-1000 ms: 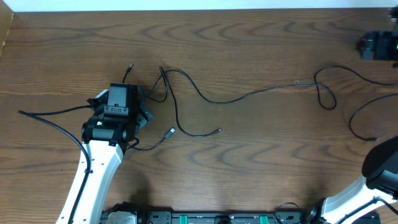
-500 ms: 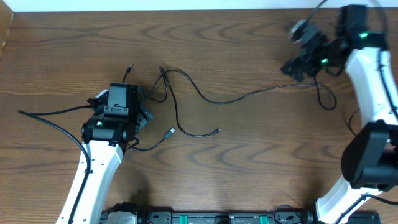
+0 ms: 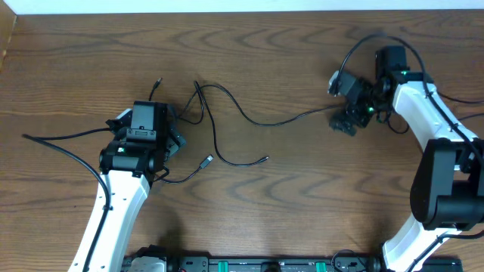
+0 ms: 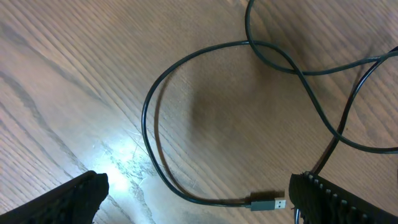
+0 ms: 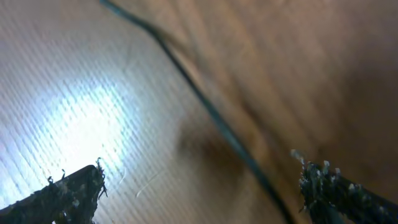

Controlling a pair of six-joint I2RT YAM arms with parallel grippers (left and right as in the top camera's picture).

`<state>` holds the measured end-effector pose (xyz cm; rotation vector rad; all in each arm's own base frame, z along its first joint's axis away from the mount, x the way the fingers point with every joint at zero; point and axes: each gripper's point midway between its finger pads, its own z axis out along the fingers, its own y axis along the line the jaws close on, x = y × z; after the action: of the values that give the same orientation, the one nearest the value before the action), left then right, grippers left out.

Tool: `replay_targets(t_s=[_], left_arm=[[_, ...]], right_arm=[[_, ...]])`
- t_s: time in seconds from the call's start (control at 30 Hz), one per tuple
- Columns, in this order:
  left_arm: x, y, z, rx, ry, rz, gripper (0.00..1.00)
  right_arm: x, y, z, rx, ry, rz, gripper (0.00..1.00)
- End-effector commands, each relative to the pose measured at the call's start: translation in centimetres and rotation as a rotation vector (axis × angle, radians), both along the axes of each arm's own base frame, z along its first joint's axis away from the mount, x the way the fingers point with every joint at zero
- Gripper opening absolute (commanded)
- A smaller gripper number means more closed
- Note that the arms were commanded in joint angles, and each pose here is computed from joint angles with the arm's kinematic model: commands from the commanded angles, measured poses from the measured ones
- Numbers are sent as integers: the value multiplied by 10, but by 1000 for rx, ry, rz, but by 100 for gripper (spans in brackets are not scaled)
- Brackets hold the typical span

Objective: Untangle cables

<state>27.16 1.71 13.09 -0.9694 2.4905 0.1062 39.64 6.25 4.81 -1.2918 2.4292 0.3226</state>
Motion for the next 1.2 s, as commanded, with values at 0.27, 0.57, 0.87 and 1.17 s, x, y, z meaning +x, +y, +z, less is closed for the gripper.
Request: replay_targets(t_s=[0.27, 0.57, 0.87, 1.17], left_arm=[[4, 5, 6, 23, -14, 8, 98], [4, 5, 6, 23, -14, 8, 98], [4, 5, 6, 23, -14, 8, 98], [4, 5, 6, 23, -14, 8, 98]], right_arm=[[20, -10, -11, -21, -85, -93, 1], [80, -24, 62, 50, -286, -407, 1], [113, -85, 212, 253, -670, -900, 1], [77, -191, 256, 320, -769, -1327, 1]])
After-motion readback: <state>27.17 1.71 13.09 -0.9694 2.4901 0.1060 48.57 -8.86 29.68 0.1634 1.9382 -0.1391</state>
